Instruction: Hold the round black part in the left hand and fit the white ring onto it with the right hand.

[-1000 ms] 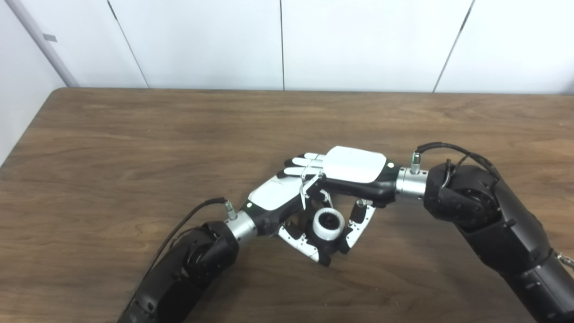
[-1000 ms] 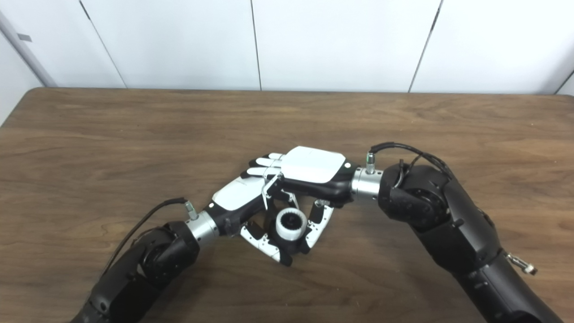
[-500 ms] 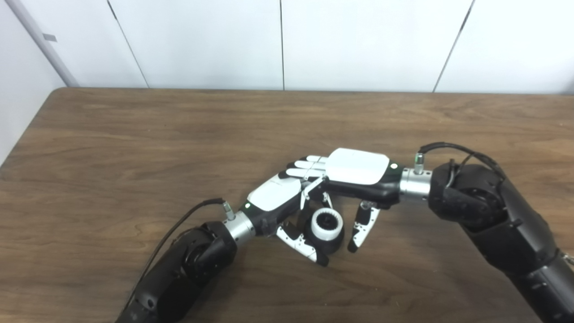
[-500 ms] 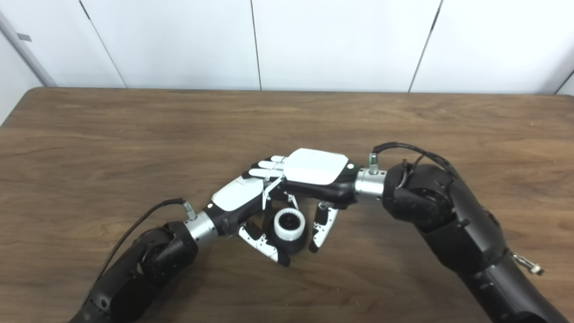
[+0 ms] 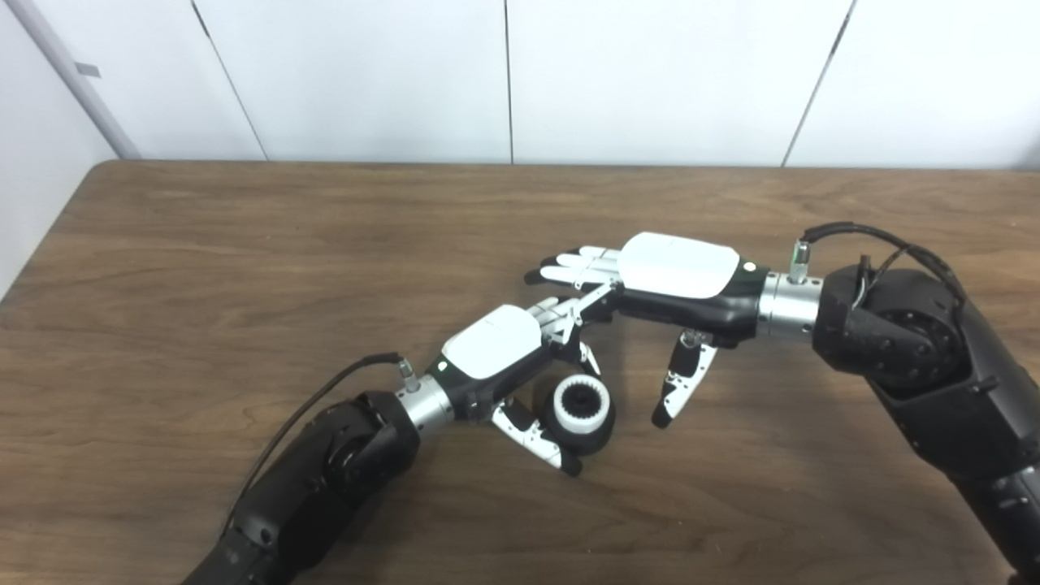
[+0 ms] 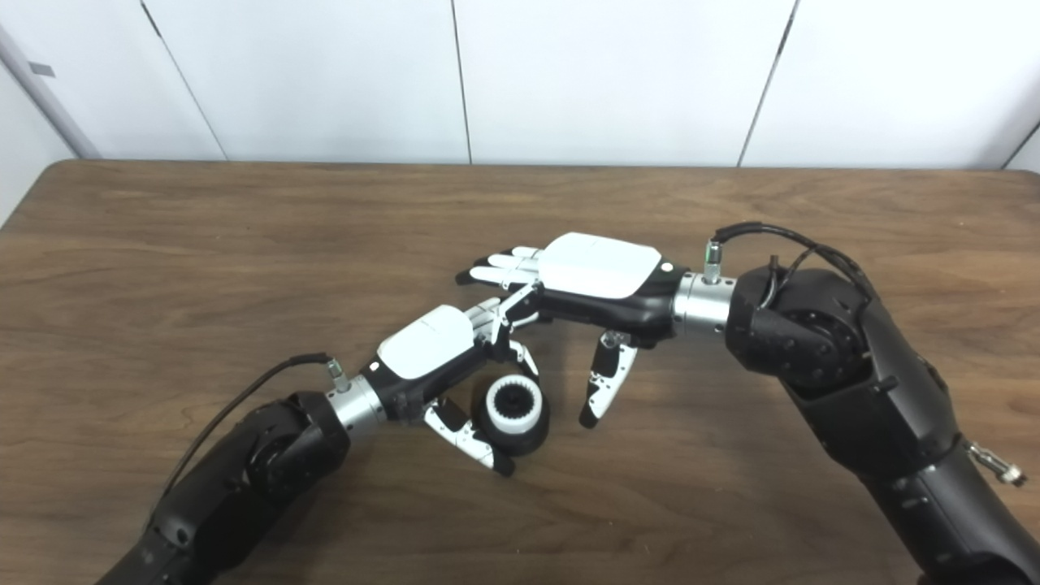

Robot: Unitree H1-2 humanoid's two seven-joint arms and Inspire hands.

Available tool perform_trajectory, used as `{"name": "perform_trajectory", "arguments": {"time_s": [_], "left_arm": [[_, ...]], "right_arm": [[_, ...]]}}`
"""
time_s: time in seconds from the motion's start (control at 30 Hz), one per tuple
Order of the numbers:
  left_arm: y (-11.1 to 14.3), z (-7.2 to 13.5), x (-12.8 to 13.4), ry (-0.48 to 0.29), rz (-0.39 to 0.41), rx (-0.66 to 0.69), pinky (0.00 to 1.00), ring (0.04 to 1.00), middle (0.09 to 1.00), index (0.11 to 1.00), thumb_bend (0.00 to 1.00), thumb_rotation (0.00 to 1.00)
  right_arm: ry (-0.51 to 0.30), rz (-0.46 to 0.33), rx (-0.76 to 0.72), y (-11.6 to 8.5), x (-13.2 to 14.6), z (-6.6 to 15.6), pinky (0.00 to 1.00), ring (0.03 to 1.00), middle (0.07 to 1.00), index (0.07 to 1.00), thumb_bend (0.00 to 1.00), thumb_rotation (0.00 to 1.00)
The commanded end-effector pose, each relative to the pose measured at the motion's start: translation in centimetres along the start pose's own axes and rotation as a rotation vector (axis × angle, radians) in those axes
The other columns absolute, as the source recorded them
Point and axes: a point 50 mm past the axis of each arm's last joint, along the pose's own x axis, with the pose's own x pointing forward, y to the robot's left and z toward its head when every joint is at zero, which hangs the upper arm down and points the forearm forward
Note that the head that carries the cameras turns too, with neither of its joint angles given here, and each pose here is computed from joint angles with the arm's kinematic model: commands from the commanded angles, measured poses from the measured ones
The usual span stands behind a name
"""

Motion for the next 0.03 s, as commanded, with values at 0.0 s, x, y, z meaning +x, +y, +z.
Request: {"name": "perform_trajectory", "arguments": {"time_s": [0.0], "left_arm": [[-0.45,-2.55,-1.47,0.135,-0.122,0.057,1.00,1.000,0.999,0.870,1.00,0.28]], "right_arm": [[-0.019,-0.068,-0.042,-2.18,-0.32,0.37,1.00,1.000,0.998,0.657,1.00,0.11]]}}
